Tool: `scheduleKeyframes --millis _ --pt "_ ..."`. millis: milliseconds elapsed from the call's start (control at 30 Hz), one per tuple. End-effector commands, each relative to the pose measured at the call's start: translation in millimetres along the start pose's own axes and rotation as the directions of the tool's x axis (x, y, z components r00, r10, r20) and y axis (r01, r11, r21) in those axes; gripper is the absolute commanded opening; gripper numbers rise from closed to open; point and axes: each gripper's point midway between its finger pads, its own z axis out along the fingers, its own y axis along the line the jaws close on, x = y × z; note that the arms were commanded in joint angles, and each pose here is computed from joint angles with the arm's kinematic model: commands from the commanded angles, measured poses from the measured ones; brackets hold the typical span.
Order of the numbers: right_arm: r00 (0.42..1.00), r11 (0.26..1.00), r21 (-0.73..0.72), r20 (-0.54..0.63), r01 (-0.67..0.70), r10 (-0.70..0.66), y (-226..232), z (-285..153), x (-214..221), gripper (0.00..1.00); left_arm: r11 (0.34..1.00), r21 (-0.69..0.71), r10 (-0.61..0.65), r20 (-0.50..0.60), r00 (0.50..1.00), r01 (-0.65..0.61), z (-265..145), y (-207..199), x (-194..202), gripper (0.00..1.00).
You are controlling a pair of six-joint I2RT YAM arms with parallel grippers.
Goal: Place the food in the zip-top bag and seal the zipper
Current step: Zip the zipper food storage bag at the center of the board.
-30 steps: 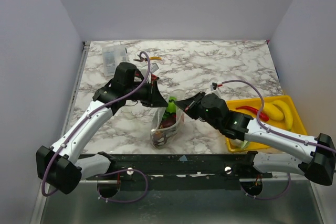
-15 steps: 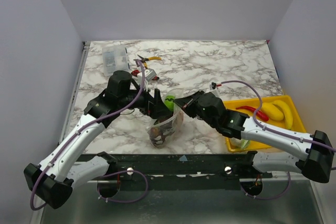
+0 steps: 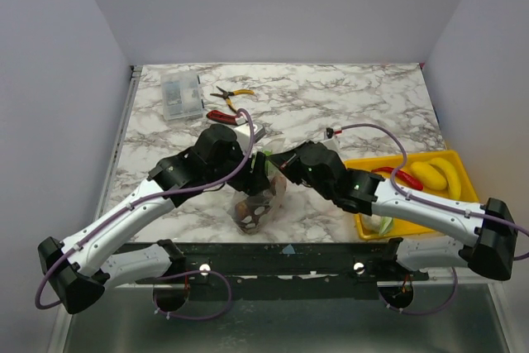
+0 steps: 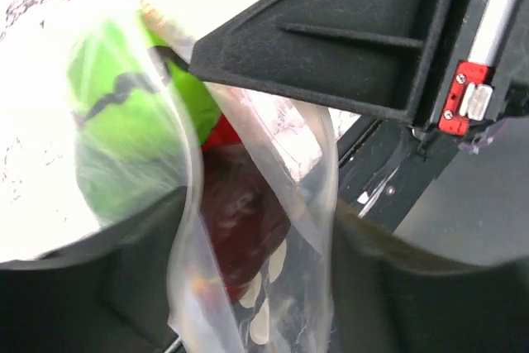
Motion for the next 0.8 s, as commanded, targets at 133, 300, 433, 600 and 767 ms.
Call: scheduleKeyframes --millis 133,300,433,600,767 --pt "0.957 0.958 0.017 0.047 0.285 -0.286 -3 -1 -10 0.29 0.991 -0.128 0.053 0.042 0.998 -0.048 -7 17 -18 0.11" --pt "0.62 0.621 -0.006 0.047 0.784 -0.783 10 -18 -31 0.72 0.985 -0.112 0.137 0.025 0.99 -0.133 -9 16 -19 0.0" --pt "0.369 0.368 -0.029 0.06 0.929 -0.927 28 -34 -56 0.85 0.974 -0.087 0.212 0.026 0.977 -0.209 -12 13 -21 0.0" --pt "0.095 0.043 -0.413 0.104 0.91 -0.99 38 -46 -21 0.86 0.955 -0.059 0.293 0.014 0.956 -0.292 -13 12 -20 0.0" --pt "-0.022 -0.187 -0.62 0.264 0.762 -0.964 38 -58 4 0.85 0.936 0.002 0.351 0.1 0.931 -0.352 -20 -1 -26 0.0"
